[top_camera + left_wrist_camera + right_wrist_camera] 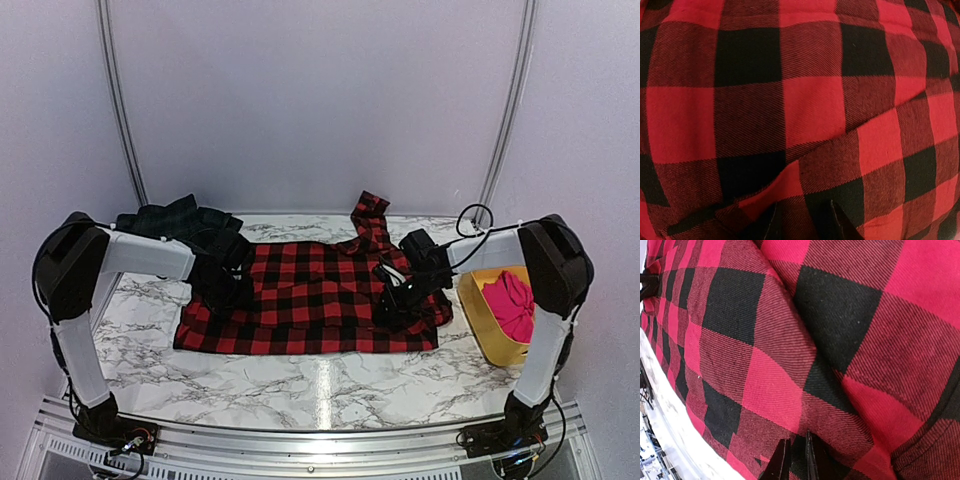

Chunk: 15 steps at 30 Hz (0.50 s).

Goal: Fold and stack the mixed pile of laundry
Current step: Move the 1/3-folded T-shirt to the center of the board.

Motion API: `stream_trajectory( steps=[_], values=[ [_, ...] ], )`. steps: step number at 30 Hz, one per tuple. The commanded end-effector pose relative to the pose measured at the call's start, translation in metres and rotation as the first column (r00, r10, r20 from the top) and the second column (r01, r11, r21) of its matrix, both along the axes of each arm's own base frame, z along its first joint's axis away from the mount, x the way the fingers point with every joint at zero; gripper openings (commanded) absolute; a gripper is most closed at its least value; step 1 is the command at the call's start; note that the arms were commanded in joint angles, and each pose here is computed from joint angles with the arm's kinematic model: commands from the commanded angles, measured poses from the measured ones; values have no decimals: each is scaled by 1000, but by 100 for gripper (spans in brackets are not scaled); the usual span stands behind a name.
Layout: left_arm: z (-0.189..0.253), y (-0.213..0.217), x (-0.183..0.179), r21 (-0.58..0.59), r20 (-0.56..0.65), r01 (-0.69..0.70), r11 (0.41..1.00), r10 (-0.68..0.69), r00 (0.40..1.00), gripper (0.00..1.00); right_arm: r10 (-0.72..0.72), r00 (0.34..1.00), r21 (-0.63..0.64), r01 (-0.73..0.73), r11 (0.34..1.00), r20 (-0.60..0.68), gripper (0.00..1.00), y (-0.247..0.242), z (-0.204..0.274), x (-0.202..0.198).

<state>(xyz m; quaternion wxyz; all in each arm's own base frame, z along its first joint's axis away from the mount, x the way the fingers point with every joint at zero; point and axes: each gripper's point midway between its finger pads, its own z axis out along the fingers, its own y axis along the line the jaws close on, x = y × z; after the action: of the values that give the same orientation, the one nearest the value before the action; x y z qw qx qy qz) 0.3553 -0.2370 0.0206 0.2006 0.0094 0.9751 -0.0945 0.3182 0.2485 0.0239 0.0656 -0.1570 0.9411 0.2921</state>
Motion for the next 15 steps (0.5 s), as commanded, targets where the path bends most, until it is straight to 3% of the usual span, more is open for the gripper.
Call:
stream_trajectory(
  steps=[1,6,10,12,15],
  values=[
    [-41,20,-101,133,-257,66,989,-29,966,33,13,993,-101,-25,995,-115,14,-28,-24,-48],
    [-45,30,-158,123,-329,-11,992,51,943,31,27,981,-103,-48,994,-194,13,-36,-21,-104],
    [-40,36,-177,94,-349,-24,995,56,936,33,28,963,-57,-45,997,-266,13,-38,-16,-145],
    [-29,33,-169,87,-312,9,996,18,950,39,49,964,-20,-56,998,-262,15,-34,-3,-150],
    [2,18,-144,45,-202,76,996,-66,977,58,57,987,47,-51,998,-151,29,-23,37,-121]
  ],
)
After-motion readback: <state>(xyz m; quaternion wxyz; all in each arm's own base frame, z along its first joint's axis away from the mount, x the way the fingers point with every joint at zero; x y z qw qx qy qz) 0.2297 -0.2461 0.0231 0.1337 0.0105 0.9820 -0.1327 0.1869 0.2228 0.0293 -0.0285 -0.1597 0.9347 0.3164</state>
